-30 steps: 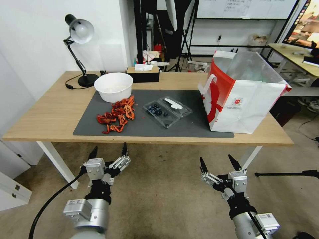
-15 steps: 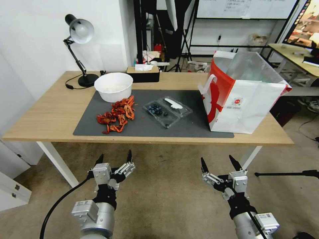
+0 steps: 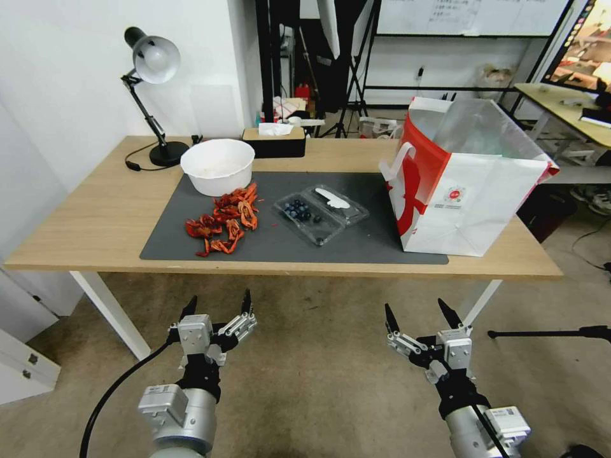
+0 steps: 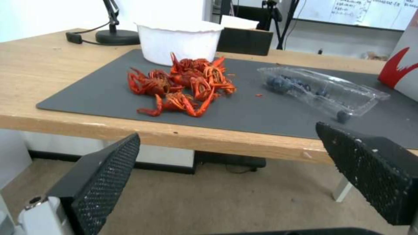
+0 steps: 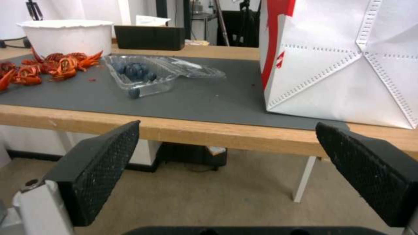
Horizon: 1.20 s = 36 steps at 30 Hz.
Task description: Close the takeout container lid, then place the container into the takeout bag.
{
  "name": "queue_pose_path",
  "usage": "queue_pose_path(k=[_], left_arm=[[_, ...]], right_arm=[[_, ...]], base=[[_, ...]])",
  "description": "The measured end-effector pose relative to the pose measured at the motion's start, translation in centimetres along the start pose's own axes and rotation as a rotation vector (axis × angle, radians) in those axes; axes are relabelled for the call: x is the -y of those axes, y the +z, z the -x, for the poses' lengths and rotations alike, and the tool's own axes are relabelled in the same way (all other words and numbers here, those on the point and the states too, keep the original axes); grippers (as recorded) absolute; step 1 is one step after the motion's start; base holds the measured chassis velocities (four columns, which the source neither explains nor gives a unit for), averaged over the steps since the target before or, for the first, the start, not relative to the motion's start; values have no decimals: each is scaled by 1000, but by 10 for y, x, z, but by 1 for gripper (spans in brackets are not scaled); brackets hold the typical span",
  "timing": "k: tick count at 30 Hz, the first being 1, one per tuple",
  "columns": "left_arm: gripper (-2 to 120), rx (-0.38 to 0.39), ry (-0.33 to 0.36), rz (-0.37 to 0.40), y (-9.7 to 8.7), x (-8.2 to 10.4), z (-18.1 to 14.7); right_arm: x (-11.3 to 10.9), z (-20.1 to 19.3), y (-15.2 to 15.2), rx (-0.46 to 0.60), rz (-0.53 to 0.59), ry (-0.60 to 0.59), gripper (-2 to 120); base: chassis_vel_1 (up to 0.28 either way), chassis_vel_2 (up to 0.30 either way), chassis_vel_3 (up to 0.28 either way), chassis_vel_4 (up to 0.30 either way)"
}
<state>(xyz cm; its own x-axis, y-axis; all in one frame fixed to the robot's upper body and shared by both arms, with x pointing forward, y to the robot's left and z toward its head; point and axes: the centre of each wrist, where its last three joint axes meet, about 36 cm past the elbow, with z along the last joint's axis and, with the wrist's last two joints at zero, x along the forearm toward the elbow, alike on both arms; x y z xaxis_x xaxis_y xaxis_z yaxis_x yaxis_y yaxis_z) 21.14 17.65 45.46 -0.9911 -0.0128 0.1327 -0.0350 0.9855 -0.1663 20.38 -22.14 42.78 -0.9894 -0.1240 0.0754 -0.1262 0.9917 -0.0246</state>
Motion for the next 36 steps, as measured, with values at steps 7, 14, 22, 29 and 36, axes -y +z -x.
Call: queue_pose_path(k=[7,14,22,29,36], left_arm=[[100,6,23,16,6,-2,6],[100,-5,63,35,16,-7,18],[100,7,49,36,16,-11,19],[100,17,35,43,17,-13,17],[100,20,19,55,20,-16,17]], right_arm=[[5,10,-7,20,-25,-8,100],[12,23,-19,65,-29,12,100],[17,64,-15,85,-26,-17,100],[18,110,-8,88,-26,-59,100],[6,154,-1,44,52,-142,100]], base=[[0,0,0,0],[0,0,0,0],[0,0,0,0],[0,0,0,0],[0,0,0,0]])
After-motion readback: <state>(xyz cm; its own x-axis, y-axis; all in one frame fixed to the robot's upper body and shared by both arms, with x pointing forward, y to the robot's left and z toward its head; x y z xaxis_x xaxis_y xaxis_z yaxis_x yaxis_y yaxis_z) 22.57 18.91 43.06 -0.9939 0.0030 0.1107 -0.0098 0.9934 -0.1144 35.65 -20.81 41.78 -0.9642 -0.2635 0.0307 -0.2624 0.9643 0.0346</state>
